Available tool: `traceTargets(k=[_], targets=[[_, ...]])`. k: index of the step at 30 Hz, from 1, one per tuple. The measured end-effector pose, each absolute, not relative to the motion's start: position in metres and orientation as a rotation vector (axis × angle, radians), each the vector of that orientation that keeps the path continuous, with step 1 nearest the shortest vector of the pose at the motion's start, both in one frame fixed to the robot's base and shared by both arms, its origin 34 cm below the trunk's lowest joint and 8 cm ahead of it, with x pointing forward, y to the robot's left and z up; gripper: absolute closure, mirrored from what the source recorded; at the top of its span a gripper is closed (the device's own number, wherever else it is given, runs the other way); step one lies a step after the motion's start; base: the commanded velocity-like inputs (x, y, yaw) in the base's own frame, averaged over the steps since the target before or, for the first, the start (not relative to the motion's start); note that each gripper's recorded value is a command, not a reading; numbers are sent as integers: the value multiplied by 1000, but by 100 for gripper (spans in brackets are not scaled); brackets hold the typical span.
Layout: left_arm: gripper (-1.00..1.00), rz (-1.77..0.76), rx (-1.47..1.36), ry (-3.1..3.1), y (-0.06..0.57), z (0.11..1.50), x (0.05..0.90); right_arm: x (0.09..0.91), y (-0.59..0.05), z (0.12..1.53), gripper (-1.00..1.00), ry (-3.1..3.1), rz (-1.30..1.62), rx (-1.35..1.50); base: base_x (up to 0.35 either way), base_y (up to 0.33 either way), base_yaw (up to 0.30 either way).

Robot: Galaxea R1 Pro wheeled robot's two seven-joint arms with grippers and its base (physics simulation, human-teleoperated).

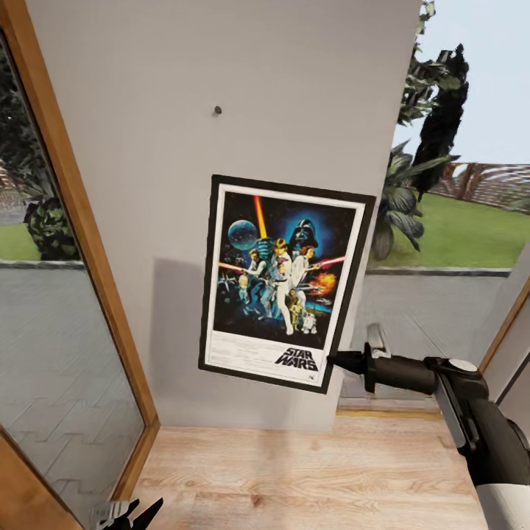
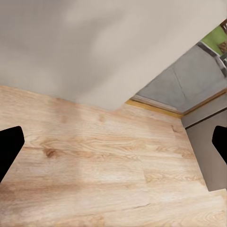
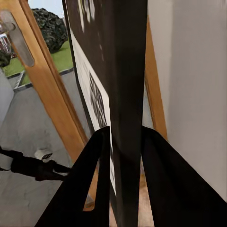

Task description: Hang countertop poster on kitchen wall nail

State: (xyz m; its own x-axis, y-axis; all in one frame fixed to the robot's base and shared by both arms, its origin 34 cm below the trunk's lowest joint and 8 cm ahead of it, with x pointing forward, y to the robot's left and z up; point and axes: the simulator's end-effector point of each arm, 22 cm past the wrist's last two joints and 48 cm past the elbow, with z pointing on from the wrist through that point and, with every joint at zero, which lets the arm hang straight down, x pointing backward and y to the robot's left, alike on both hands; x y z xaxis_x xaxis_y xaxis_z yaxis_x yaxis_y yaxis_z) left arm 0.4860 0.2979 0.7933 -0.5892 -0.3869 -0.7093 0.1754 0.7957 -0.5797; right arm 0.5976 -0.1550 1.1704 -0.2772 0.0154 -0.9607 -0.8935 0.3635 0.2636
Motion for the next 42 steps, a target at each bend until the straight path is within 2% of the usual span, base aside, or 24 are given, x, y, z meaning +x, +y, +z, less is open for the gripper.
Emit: traceTargets(k=[11,21,35,42], targets=[[-100,-792,-160,2060,288,793,486,655,-79,1295,100,1609,1068,-866,0,0,0],[-100,-791,-160,2060,289,793,486,675,-50,1389,100,1593,1046,-891,0,0,0],[-100,-791,-160,2060,289,793,486,696,-53,1398,100,1642,1018,-872,0,0,0],[-100,-791,-160,2060,289,793,486,692,-37,1378,100,1694,966,-949,0,0,0]])
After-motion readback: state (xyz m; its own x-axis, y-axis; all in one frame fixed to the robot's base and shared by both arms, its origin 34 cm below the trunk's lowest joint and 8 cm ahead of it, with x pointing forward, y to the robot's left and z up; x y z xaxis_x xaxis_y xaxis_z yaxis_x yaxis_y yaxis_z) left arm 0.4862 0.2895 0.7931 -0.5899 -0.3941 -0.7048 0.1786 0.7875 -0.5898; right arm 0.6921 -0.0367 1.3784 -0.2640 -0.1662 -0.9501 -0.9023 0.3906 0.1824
